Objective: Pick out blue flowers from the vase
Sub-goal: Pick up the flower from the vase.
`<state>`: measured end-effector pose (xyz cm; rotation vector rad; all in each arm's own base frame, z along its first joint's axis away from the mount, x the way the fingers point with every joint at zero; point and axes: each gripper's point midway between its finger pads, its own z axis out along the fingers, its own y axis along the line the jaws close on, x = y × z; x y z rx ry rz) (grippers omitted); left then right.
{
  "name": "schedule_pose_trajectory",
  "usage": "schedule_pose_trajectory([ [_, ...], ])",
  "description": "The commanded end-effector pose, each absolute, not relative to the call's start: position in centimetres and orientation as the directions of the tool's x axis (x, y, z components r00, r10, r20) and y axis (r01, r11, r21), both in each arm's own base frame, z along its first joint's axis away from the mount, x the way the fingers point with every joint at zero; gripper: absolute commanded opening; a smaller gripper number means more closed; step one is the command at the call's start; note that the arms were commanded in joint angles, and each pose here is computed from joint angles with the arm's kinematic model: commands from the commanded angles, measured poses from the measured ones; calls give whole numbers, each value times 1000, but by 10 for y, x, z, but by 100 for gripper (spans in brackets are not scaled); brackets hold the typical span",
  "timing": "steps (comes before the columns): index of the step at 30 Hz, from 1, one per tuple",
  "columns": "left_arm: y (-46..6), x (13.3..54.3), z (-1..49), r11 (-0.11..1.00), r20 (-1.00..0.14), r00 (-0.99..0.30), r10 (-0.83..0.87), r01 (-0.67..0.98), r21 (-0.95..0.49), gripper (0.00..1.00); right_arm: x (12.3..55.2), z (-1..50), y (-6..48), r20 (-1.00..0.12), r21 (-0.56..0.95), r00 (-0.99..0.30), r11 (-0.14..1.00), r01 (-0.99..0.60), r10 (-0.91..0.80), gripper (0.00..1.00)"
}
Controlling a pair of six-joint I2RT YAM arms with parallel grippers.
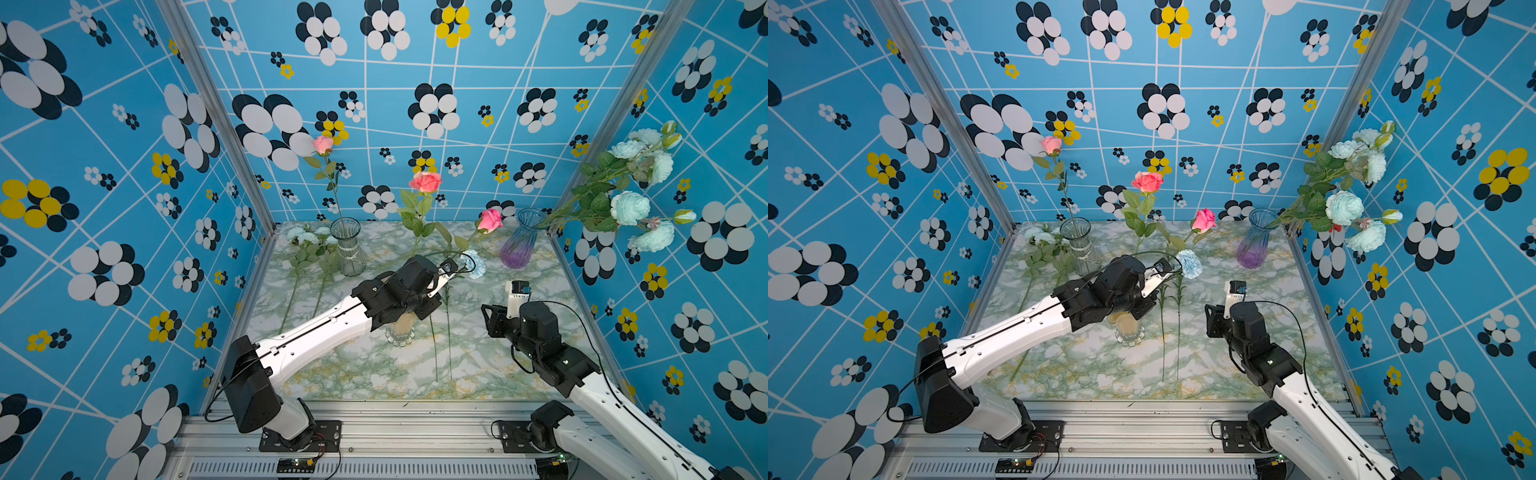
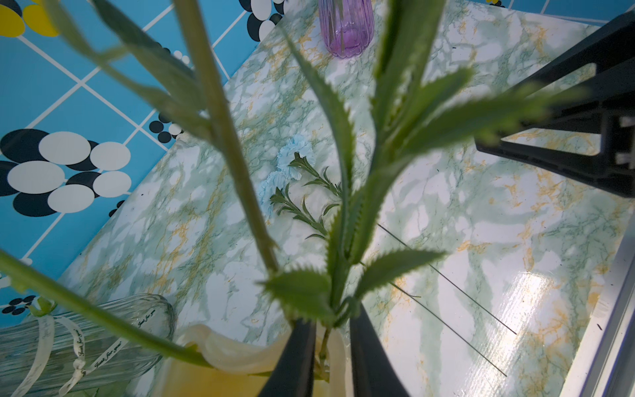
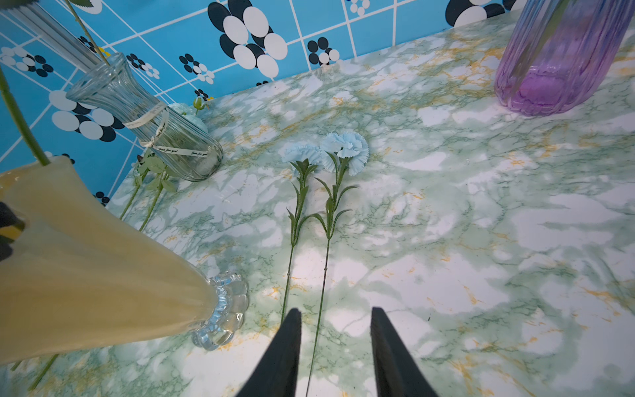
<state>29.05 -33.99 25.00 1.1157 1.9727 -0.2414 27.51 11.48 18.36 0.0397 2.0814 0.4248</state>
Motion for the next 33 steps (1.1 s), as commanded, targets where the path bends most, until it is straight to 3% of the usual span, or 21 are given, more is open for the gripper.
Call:
schedule_pose_trajectory([
  [1,-341,299,252,597,-748,-251,615,768,233,19,277,185,111,-838,303,-510,943,-137,195,37],
  [21,-326,304,266,626,-752,-230,618,722,294,2,276,186,110,-841,304,-504,943,-137,198,37],
  [28,-324,304,304,647,-802,-186,568,703,295,0,275,187,110,-842,305,-502,942,-138,199,53],
  [33,-327,296,336,650,-850,-163,501,720,245,0,276,187,110,-842,305,-501,943,-136,200,57],
])
